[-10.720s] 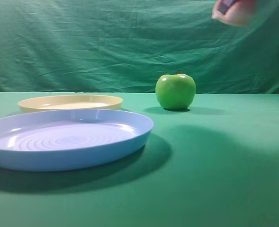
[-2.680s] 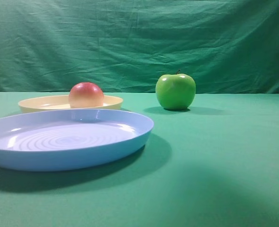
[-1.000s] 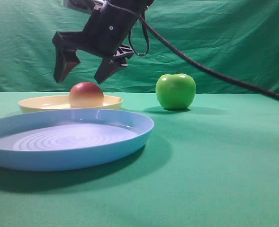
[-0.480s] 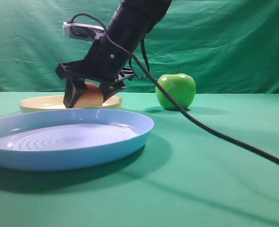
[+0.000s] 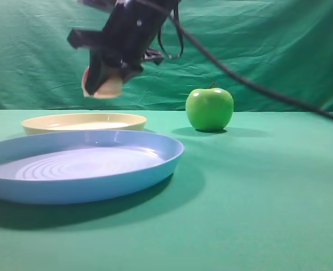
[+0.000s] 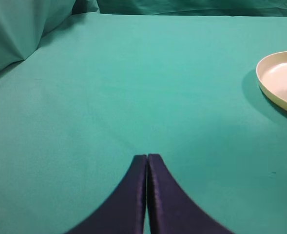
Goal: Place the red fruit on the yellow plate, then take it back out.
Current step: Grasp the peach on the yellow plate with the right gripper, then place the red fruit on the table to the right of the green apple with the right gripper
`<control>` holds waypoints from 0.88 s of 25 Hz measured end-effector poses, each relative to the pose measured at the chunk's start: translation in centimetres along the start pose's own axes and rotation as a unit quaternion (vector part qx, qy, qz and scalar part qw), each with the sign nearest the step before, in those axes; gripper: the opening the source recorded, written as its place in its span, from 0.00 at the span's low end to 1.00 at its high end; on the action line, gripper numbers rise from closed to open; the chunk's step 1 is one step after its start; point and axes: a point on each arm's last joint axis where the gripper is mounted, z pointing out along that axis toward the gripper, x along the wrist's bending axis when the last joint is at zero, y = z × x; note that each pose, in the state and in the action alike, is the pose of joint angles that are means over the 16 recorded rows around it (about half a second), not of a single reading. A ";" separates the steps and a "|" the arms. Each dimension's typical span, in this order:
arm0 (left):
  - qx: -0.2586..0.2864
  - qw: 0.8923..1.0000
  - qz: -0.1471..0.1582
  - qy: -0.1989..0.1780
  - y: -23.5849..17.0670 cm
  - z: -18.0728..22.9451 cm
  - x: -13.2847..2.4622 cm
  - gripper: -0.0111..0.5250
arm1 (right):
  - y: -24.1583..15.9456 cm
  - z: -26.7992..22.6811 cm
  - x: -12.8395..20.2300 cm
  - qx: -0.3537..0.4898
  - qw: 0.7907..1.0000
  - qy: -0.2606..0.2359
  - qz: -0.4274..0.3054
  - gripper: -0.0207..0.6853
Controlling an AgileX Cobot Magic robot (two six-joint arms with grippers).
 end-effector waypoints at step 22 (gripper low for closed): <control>0.000 1.000 0.000 0.000 0.0 0.0 0.0 0.02 | -14.7 -9.7 -1.1 0.078 0.976 -0.099 0.178 0.32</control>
